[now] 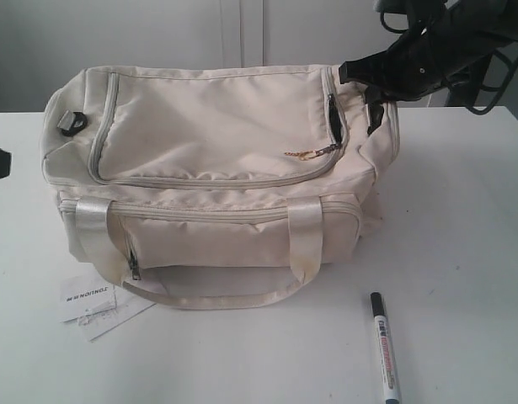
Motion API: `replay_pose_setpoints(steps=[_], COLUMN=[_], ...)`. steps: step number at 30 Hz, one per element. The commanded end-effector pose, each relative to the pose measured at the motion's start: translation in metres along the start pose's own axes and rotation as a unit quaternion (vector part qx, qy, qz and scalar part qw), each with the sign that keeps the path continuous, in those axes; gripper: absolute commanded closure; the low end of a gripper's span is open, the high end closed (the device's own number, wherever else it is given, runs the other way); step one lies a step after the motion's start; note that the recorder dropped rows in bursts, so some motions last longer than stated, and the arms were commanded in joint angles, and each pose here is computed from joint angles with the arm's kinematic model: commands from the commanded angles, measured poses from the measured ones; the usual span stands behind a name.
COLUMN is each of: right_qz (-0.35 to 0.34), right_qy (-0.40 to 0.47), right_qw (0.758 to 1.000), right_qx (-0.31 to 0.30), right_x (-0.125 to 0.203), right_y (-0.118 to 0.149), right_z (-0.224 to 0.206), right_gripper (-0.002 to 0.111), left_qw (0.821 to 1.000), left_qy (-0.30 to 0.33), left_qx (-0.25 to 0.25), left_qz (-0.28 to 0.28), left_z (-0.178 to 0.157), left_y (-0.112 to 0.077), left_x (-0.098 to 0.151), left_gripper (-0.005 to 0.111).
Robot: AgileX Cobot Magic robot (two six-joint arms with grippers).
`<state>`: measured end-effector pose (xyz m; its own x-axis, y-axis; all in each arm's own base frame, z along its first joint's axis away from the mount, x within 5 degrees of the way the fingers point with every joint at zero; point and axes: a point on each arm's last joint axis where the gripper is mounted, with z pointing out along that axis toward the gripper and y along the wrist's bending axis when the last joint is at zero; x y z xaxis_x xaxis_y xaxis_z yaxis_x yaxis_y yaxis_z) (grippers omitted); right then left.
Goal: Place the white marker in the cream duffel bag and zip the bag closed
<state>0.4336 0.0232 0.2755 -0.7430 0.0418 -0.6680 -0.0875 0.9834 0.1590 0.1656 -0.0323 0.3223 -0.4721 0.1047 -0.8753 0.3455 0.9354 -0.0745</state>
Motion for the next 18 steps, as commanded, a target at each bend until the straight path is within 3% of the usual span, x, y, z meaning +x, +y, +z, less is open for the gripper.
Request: replay_pose_setpoints(steps=[1,9,18], right_qz=[0.008,0.006,0.006], right_qy=[0.002,0.002,0.002], right_qw=[1.0,1.0,1.0], right_qx=[-0.001,-0.001,-0.001], right_x=[-0.001,-0.001,-0.001], right_y=[-0.002,-0.002,-0.002], right_z=[-0.006,-0.006,-0.006], right_gripper=[0.108,0.108,0.108], left_qw=[0.999,0.994,0.984], left_qy=[-0.013,-0.035,-0.045], left_qx=[0.039,0.098,0.155], left_qz=[0.001,0.028,0.076], left_z=[0.015,0.048,0.1], left_y=[-0.001,0.002,-0.01], left_x=[-0.021,-0.05,-0.077], left_gripper=[0.107,0.107,0.107])
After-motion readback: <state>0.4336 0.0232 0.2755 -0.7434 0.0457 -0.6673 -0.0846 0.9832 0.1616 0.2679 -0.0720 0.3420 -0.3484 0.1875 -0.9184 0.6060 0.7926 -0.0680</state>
